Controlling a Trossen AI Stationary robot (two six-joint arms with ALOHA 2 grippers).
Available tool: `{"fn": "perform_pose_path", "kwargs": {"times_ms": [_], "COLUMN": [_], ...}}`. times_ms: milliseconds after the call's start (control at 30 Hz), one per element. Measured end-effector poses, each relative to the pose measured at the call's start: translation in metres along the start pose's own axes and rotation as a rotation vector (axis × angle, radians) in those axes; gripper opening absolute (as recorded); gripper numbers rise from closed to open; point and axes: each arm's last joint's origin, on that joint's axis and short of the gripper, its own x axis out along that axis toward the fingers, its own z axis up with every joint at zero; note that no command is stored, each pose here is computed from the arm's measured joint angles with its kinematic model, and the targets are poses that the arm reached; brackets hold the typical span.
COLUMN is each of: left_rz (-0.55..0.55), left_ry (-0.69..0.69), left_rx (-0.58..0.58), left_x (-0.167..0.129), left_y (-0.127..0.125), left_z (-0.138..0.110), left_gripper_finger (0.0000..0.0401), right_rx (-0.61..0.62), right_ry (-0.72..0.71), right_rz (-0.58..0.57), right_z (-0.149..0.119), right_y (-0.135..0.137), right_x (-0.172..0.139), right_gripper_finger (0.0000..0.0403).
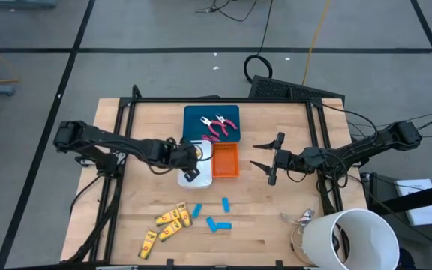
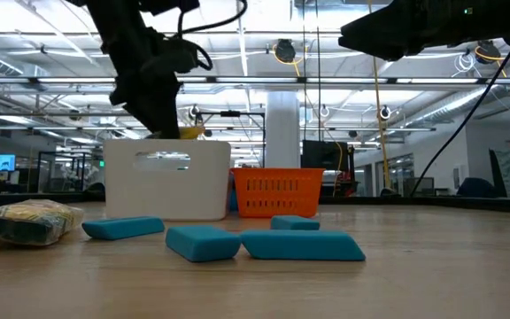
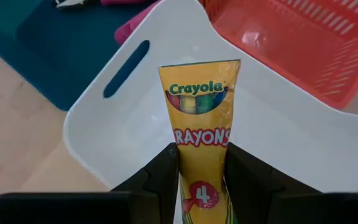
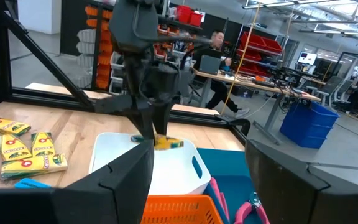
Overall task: Pick & Place School Supplies
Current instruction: Put the yellow crayon box into the white bin
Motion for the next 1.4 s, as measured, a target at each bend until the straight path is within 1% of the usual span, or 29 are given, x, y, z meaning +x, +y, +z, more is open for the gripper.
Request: {"fn": "perform_pose_path", "kwargs": {"times_ms": [200, 433, 600, 700, 800, 967, 1100, 1233, 1400], "left_rz": [0.038, 0.068, 0.090, 0.093, 0.073, 0.058, 0.045, 0.011, -0.044], "left_ry": [0.041, 0.062, 0.081, 0.083, 0.105, 0.120, 0.115, 0.149, 0.201], "left_rx": [0.018, -0.005, 0.006, -0.014, -0.022, -0.024, 0.047, 0.085, 0.114], "left_x": [0.020, 0.040, 0.049, 0.050, 0.052, 0.053, 0.049, 0.037, 0.008], "left_y": [-0.003, -0.003, 0.000, 0.003, 0.006, 0.009, 0.010, 0.009, 0.001], "left_z": [-0.002, 0.000, 0.001, 0.003, 0.004, 0.006, 0.008, 0.013, 0.020], "left_gripper_finger": [0.0120, 0.0120, 0.0120, 0.0124, 0.0144, 0.0203, 0.0244, 0.0263, 0.0266], "right_rx": [-0.001, 0.009, 0.008, 0.008, 0.008, 0.008, 0.008, 0.008, 0.007], "right_ry": [0.002, 0.004, 0.006, 0.006, 0.006, 0.006, 0.006, 0.006, 0.008], "right_rz": [0.000, 0.001, 0.001, 0.001, 0.002, 0.002, 0.002, 0.002, 0.001], "right_z": [0.000, 0.000, -0.001, -0.001, -0.001, -0.001, -0.001, -0.001, -0.001], "right_y": [0.000, 0.000, 0.000, 0.000, 0.000, 0.000, 0.000, 0.000, 0.000], "right_x": [0.000, 0.000, 0.000, 0.000, 0.000, 0.000, 0.000, 0.000, 0.000], "right_gripper_finger": [0.0247, 0.0247, 0.0247, 0.0247, 0.0247, 0.0247, 0.0247, 0.0247, 0.0247]}}
